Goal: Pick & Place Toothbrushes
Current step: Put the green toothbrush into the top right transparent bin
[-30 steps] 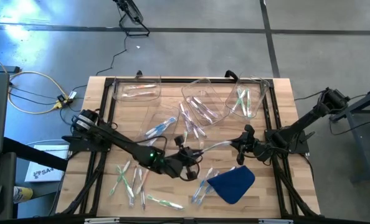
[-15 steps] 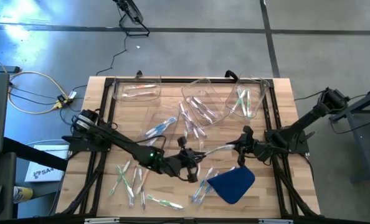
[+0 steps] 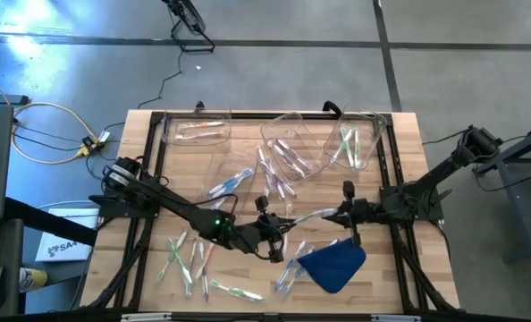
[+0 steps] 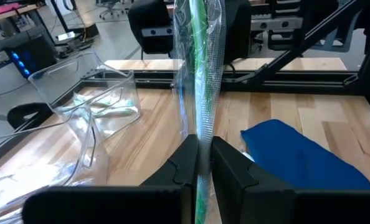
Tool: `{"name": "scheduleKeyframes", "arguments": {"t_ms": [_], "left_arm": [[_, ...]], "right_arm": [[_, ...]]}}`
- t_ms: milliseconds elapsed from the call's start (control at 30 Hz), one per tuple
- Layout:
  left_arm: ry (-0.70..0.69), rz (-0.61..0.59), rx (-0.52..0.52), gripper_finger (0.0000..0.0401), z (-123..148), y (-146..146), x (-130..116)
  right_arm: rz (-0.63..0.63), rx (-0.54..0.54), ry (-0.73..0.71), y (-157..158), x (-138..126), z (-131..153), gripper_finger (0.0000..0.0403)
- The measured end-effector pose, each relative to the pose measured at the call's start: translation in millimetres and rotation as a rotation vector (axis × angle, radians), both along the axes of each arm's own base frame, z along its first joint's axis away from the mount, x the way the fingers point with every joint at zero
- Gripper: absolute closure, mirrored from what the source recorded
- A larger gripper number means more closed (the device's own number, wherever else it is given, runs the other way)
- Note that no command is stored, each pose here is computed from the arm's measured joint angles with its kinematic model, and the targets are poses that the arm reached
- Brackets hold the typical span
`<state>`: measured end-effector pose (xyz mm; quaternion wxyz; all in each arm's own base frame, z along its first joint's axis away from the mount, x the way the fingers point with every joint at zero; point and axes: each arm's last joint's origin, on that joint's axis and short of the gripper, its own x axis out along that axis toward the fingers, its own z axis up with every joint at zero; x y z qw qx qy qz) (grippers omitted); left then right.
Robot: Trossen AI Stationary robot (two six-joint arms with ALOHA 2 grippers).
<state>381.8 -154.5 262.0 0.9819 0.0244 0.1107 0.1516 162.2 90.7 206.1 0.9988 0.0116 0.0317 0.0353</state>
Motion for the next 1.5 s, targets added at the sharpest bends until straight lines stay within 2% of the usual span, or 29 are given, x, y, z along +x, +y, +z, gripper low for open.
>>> {"name": "scheduleKeyframes", "arguments": {"t_ms": [167,267,367,600,733,1033,1500], "left_arm": [[0.000,-0.001,0.000,0.0376,0.0,0.0,0.0],[0.000,-0.001,0.000,0.0376,0.0,0.0,0.0],[0.001,-0.001,0.000,0.0376,-0.1,0.0,0.0],[0.002,-0.001,0.000,0.0376,-0.2,0.0,0.0],[0.003,-0.001,0.000,0.0376,-0.3,0.0,-0.1],[0.004,-0.001,0.001,0.0376,-0.3,0.0,-0.1],[0.017,-0.001,0.007,0.0376,-1.5,0.2,-0.5]], "right_arm": [[-0.011,0.027,-0.005,-0.2,0.1,0.6,0.0398],[-0.003,0.070,-0.036,0.1,0.3,4.3,0.0382],[0.024,0.078,-0.083,0.8,0.2,9.5,0.0346],[0.053,0.056,-0.146,1.9,0.9,15.0,0.0232],[0.048,0.058,-0.151,-0.1,4.7,13.9,0.0198],[0.105,0.087,-0.226,-4.6,21.9,10.8,0.0196],[0.111,0.065,-0.220,-1.8,57.0,12.5,0.0201]]}}
